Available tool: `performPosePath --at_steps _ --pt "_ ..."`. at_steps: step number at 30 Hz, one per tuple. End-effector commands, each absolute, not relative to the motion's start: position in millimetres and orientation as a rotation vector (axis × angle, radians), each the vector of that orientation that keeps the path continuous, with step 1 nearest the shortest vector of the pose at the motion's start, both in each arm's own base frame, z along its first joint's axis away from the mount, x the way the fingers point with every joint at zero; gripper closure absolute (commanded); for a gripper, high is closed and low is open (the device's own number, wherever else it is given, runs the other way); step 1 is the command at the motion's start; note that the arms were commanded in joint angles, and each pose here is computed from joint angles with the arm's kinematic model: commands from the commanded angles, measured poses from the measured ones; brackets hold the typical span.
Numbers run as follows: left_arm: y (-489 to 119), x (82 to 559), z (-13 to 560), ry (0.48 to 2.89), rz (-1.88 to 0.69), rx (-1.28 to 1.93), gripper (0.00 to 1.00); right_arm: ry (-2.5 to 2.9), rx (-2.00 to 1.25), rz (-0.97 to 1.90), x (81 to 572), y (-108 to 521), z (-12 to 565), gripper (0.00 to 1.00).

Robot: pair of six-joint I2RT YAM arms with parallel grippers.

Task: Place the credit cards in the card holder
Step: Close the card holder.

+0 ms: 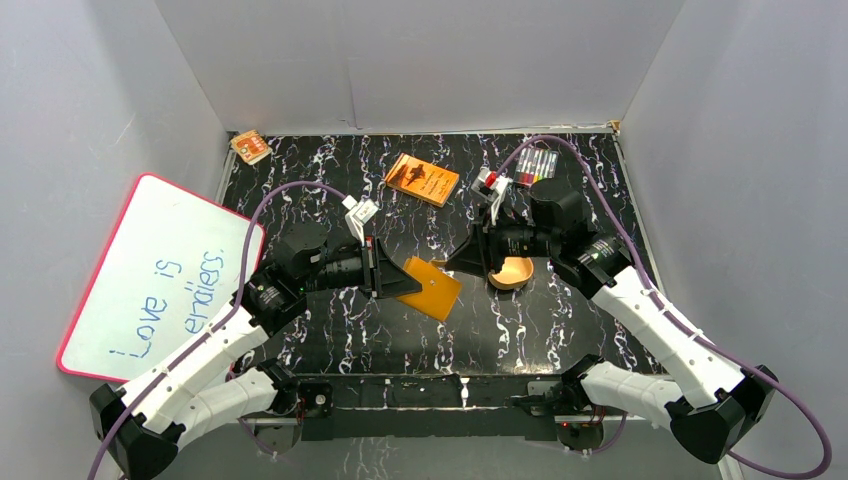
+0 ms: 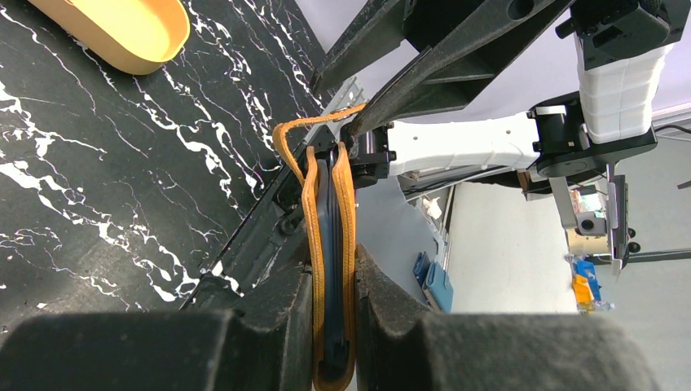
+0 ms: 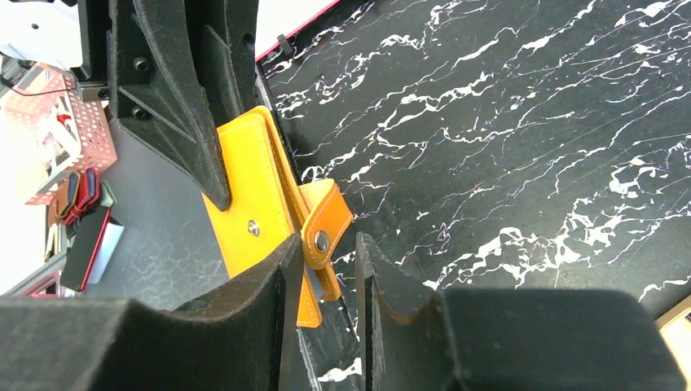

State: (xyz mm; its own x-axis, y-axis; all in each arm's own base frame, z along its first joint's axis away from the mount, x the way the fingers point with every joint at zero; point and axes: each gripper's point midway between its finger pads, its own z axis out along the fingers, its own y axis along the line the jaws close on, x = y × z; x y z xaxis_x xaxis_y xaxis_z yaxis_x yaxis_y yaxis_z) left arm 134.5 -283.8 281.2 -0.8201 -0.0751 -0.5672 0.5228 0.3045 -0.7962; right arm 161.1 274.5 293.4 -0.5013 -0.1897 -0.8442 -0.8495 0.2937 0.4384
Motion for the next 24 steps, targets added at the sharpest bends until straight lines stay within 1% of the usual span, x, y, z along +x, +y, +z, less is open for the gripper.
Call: performPosePath --at_steps 1,6,9,11,12,17,24 --pt "-282 129 300 2.006 -1.578 0.43 1.0 1.799 -0.934 1.216 162 274 314 0.65" --pt "-282 130 298 2.013 -1.565 0.422 1.0 1.787 -0.936 1.212 162 274 316 0.79" --pt "-281 130 297 2.016 -1.564 0.42 1.0 1.776 -0.939 1.21 161 274 319 0.93" --pt "-281 130 297 2.016 -1.564 0.419 1.0 1.776 -0.942 1.212 161 274 319 0.99" --pt "-281 130 297 2.016 -1.564 0.419 1.0 1.776 -0.942 1.214 160 274 319 1.0" --pt "-281 133 296 2.022 -1.549 0.408 1.0 1.768 -0.943 1.214 159 273 321 1.0" --pt "-277 150 281 2.129 -1.414 0.325 1.0 1.837 -1.015 1.13 161 265 318 1.0"
